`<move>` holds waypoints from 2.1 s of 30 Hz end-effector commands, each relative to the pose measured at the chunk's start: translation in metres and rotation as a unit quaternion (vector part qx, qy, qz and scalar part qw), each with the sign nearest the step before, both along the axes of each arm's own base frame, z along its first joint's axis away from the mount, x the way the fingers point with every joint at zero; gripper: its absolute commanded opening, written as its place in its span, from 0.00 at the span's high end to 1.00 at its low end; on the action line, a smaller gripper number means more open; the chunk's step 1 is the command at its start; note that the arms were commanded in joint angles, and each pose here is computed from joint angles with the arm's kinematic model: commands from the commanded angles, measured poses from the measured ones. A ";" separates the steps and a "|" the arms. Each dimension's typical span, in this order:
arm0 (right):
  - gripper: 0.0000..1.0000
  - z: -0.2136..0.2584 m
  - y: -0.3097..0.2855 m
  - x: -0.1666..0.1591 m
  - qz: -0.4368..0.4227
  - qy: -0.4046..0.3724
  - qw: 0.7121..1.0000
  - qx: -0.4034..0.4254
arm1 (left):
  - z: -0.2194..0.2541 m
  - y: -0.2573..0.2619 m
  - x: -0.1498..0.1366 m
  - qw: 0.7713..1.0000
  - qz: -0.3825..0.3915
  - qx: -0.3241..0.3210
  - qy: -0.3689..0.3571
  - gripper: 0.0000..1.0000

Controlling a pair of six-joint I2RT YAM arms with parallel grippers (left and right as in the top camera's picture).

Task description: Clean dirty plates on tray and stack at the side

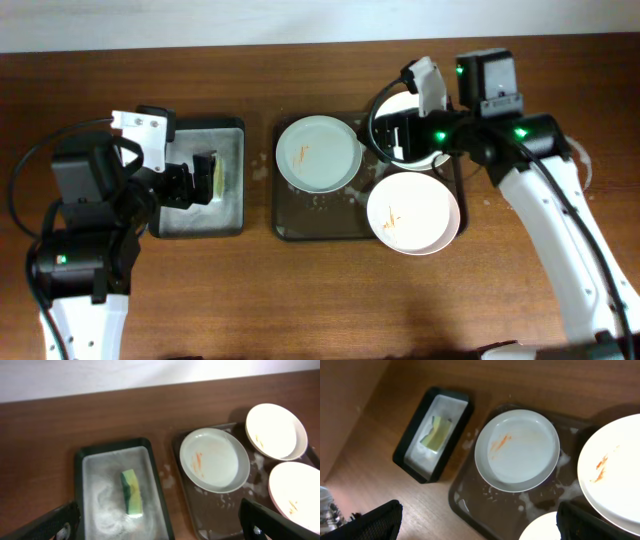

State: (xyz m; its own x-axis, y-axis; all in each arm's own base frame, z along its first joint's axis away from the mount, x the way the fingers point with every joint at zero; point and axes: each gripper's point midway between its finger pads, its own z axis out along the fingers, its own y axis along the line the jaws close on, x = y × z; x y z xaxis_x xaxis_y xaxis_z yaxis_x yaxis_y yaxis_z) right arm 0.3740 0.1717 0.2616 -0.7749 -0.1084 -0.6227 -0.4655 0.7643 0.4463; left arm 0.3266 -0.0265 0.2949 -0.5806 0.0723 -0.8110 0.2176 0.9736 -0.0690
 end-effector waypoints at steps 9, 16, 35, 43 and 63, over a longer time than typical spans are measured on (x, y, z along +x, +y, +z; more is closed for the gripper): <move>0.14 -0.112 0.000 0.050 -0.135 0.153 0.978 -0.038 | 0.003 -0.033 -0.010 0.994 -0.080 -0.069 0.016 0.01; 0.39 -0.154 0.014 0.069 -0.233 0.149 0.956 -0.096 | -0.031 -0.005 0.001 0.994 0.026 -0.064 0.088 0.01; 0.55 -0.219 0.021 0.094 -0.277 0.137 0.942 -0.134 | -0.097 0.034 0.022 0.965 0.173 -0.048 0.191 0.01; 0.56 -0.244 0.020 0.097 -0.281 0.143 0.938 -0.145 | -0.100 0.034 0.023 0.964 0.173 -0.048 0.196 0.01; 0.95 -0.251 0.031 0.069 -0.219 0.235 0.942 -0.099 | -0.136 0.015 0.035 0.959 0.118 -0.070 0.248 0.02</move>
